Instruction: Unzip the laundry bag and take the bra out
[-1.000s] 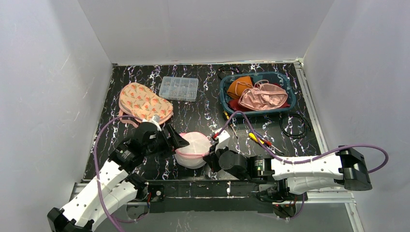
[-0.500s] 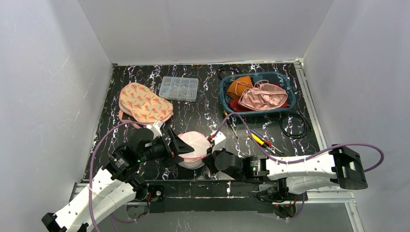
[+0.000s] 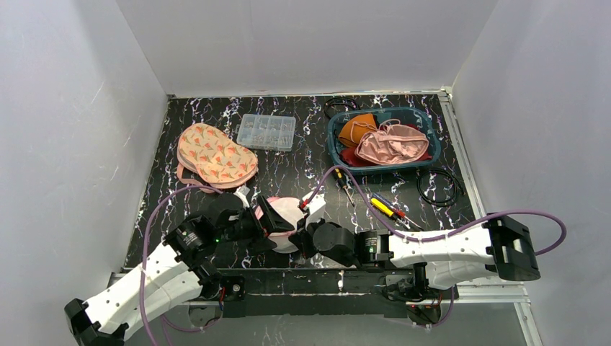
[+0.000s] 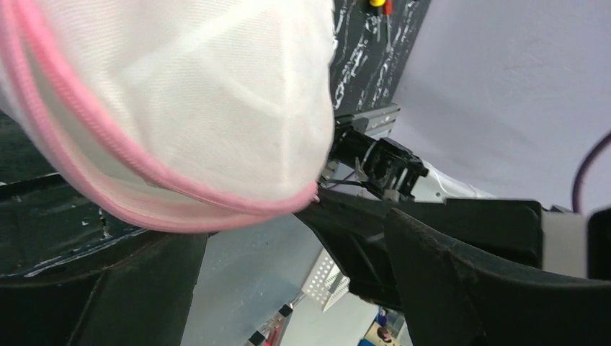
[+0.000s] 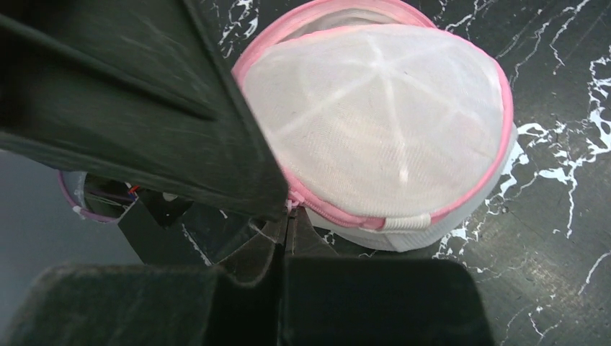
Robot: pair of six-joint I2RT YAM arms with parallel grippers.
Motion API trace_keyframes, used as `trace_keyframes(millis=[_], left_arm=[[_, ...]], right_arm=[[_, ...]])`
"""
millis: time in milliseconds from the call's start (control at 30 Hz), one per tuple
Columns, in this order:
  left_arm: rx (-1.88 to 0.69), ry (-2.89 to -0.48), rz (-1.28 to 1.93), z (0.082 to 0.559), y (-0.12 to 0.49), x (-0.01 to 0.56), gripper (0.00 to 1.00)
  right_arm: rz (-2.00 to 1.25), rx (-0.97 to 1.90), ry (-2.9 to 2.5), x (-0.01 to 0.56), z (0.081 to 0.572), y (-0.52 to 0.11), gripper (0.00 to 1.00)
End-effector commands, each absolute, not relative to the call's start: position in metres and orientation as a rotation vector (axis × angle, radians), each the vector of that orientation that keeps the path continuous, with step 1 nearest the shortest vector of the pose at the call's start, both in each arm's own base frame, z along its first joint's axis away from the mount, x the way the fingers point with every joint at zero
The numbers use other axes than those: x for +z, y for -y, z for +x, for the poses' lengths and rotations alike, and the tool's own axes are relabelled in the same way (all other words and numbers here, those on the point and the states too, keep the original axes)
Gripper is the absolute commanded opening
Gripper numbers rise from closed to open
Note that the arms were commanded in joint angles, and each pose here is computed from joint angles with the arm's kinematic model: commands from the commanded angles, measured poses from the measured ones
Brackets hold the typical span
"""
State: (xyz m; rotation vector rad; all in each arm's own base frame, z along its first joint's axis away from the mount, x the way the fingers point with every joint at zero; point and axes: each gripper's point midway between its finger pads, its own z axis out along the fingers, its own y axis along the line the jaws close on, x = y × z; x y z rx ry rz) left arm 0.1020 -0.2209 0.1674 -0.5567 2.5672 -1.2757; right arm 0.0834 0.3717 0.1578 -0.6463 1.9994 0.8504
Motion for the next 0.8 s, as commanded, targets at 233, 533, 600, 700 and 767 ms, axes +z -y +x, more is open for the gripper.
trace_keyframes(millis=[233,533,600,700,767], left_arm=[[-1.059,-2.525,-0.677,0.126,0.205,0.134,0.71],[-0.915,-2.446,-0.761,0.142,0.186,0.133,0.20],[-0.907,-2.432,-0.777,0.142,0.182,0.133,0.14],[-0.892,-2.419,-0.792,0.143,0.178,0.133,0.09],[-0.888,-2.411,-0.796,0.143,0.176,0.133,0.05]], right_arm=[[-0.643,0.965,-1.927,0.190,0.078,-0.385,0.01],[-0.630,0.947,-1.949,0.182,0.079,-0.375,0.01],[-0.630,0.936,-1.956,0.179,0.079,-0.372,0.01],[-0.624,0.915,-1.972,0.173,0.080,-0.366,0.01],[-0.619,0.889,-1.987,0.168,0.082,-0.361,0.01]])
